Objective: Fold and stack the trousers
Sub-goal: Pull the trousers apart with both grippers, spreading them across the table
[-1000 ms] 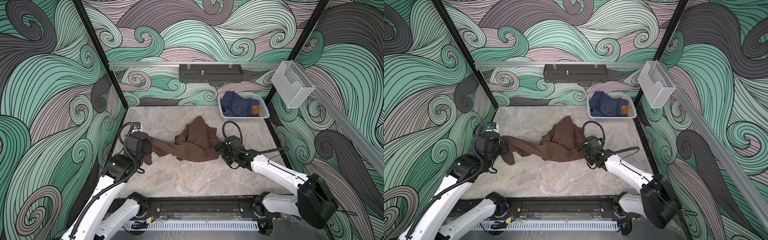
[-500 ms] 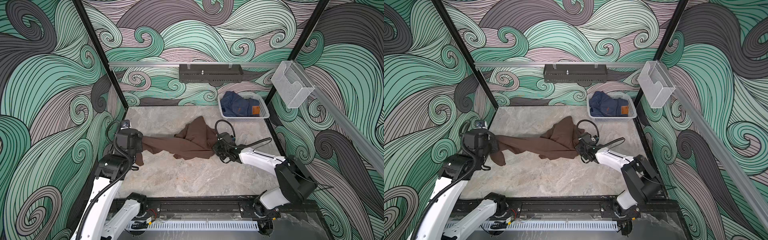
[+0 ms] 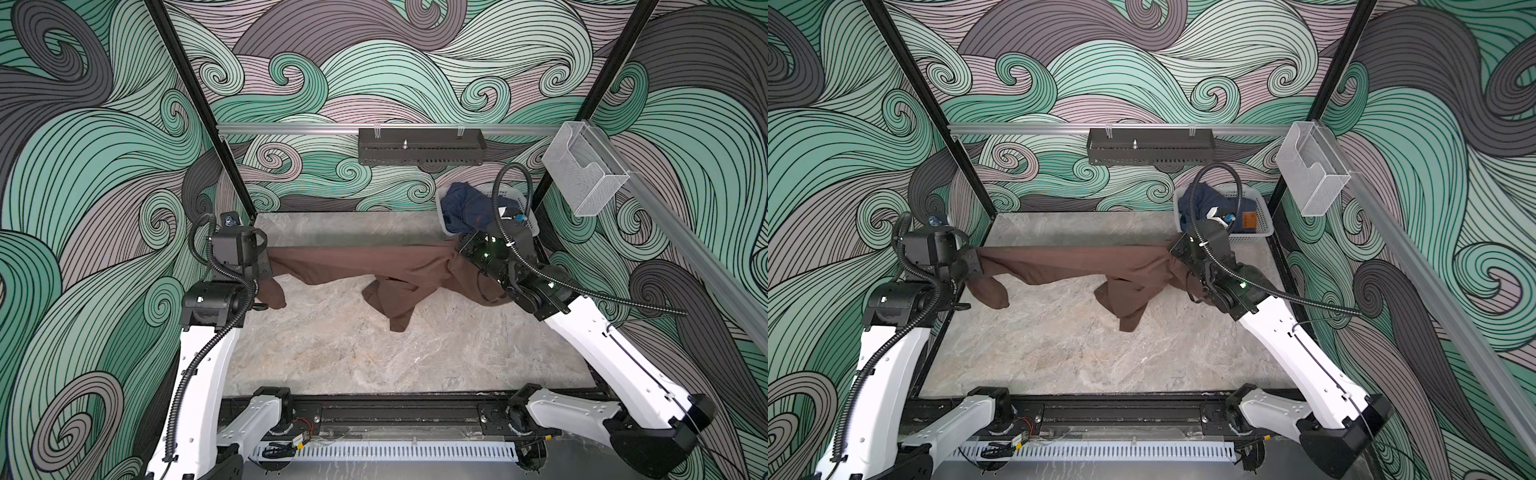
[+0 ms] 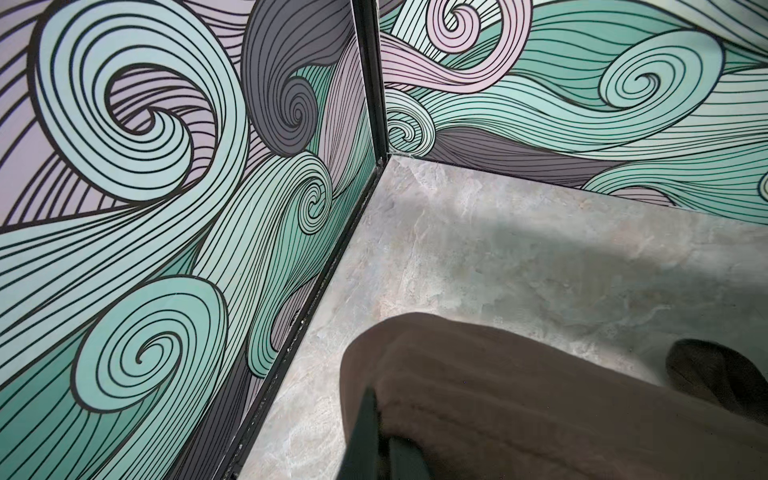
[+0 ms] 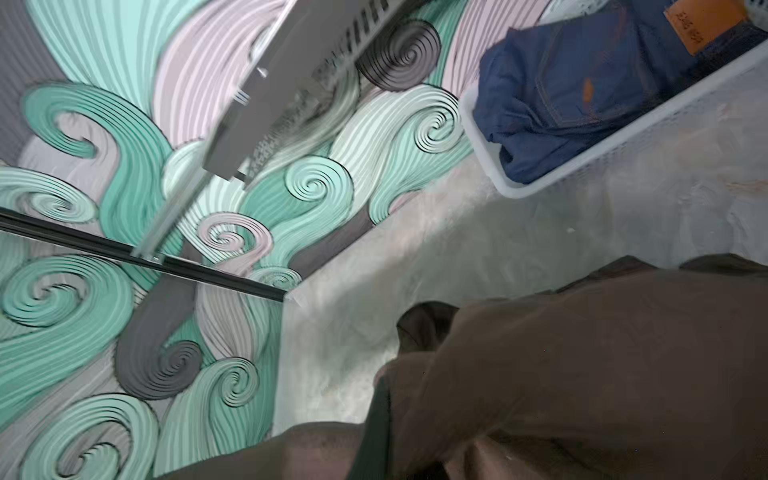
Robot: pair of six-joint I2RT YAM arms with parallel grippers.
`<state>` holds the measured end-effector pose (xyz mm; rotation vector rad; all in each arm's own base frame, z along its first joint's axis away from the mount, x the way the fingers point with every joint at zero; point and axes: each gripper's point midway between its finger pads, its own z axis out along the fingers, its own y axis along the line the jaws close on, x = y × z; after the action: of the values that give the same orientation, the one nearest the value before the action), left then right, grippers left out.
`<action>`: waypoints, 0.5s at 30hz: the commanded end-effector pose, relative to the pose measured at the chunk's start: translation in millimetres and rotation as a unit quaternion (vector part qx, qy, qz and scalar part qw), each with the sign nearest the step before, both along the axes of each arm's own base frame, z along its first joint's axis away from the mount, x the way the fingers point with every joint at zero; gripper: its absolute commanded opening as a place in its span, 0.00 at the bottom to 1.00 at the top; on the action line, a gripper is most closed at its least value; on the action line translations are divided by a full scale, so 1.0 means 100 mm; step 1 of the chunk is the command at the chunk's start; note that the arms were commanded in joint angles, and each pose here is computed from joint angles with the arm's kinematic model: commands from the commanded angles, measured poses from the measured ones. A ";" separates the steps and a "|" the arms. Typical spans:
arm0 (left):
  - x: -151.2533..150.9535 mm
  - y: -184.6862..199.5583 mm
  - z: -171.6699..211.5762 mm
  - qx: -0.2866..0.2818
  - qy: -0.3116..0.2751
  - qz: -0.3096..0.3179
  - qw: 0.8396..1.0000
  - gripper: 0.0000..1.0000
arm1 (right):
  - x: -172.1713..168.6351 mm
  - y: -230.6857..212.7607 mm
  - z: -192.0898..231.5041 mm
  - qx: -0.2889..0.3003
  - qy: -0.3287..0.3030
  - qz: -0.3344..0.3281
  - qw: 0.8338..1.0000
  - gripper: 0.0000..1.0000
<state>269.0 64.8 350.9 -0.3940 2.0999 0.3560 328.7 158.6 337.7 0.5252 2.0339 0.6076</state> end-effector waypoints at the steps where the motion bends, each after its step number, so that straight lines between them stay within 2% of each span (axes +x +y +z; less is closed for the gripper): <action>1: -0.04 0.09 0.03 -0.005 -0.004 0.023 1.000 0.00 | -0.01 -0.09 -0.58 -0.074 0.075 -0.002 0.994 0.03; 4: -0.06 0.12 -0.07 -0.003 0.007 0.028 1.000 0.00 | -0.01 -0.01 -0.87 -0.074 0.107 0.010 0.991 0.05; 11: -0.10 0.18 -0.18 -0.005 0.017 0.039 0.999 0.00 | -0.01 0.11 -1.27 -0.077 0.154 0.030 0.985 0.10; 12: -0.10 0.18 -0.20 -0.006 0.019 0.040 0.999 0.00 | -0.02 0.13 -1.30 -0.075 0.159 0.035 0.984 0.17; 13: -0.11 0.19 -0.22 -0.006 0.021 0.042 0.999 0.00 | -0.04 0.15 -1.33 -0.073 0.164 0.041 0.983 0.33; 15: -0.12 0.20 -0.26 -0.007 0.025 0.046 0.999 0.00 | -0.10 0.15 -1.36 -0.068 0.176 0.045 0.981 0.56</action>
<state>265.2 74.7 320.7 -0.4342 2.1738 0.3708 325.6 178.0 208.7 0.4749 2.3912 0.4549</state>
